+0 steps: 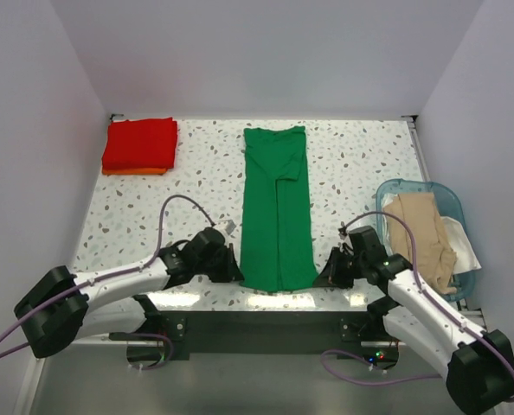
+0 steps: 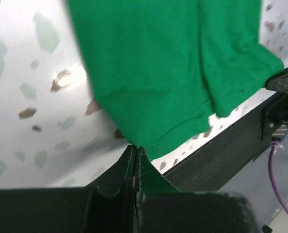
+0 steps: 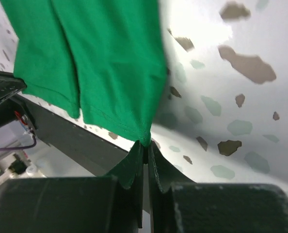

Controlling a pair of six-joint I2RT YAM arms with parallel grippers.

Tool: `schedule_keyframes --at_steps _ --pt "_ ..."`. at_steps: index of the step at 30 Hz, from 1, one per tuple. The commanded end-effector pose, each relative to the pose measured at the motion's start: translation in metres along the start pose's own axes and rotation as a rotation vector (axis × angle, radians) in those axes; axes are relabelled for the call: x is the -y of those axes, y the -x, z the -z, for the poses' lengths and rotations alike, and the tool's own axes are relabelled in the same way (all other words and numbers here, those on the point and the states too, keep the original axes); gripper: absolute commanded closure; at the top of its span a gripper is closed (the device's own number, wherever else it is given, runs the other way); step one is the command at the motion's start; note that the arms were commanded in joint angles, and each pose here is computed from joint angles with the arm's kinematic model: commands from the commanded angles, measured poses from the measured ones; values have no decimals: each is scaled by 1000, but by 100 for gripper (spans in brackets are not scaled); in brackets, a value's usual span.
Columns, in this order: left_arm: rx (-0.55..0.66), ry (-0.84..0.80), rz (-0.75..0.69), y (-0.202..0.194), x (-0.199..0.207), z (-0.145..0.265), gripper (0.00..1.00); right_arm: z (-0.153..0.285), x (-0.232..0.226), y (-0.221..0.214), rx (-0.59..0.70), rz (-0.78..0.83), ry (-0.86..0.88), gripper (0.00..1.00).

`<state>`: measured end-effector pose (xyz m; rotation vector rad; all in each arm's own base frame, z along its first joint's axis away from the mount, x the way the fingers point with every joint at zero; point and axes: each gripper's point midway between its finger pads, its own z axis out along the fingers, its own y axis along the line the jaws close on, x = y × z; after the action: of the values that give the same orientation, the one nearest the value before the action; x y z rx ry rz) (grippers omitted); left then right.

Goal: Fold and stack the t-shirts
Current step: Fold the tshirt

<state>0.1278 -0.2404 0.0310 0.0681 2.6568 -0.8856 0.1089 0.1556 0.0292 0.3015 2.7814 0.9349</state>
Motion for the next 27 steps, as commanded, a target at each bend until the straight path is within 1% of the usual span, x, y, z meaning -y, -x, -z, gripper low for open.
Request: schedule_keyframes --at_steps 1,3,5,6,8,9,11,12,13,17,18,19,22,24,25,27 --pt "94 -19 -63 42 33 7 100 22 -28 43 121 108 -25 99" --pt "131 -28 -74 63 45 9 100 21 -38 62 151 127 -37 99" --pt "137 -34 -76 73 50 4 100 27 -61 87 203 162 -10 99" --pt "163 -49 -73 88 58 5 100 23 -63 95 208 158 -25 100" --pt "172 -19 -60 102 53 -3 100 25 -79 118 267 169 -7 100" --pt "176 -15 -54 111 55 -8 100 19 -77 126 271 158 -34 100" --pt "194 -11 -19 127 51 -12 100 18 -89 146 314 170 -27 100" --pt "202 -16 -9 137 53 -18 100 9 -85 150 294 153 -46 100" --pt "211 -17 3 143 53 -20 100 9 -94 163 327 160 -38 100" --pt "253 -4 33 175 54 -31 100 -10 -99 192 343 150 -77 100" --pt "267 10 38 186 54 -35 100 -9 -105 203 368 154 -75 100" --pt "277 13 44 193 54 -37 100 -18 -101 209 360 145 -97 100" --pt "314 52 65 216 48 -45 100 -20 -106 234 409 140 -121 100" --pt "336 68 84 232 42 -48 100 -29 -101 243 407 129 -153 100" --pt "339 77 89 236 39 -50 100 -27 -108 253 425 133 -146 100" --pt "354 96 105 250 32 -53 100 -38 -103 259 406 122 -164 100"
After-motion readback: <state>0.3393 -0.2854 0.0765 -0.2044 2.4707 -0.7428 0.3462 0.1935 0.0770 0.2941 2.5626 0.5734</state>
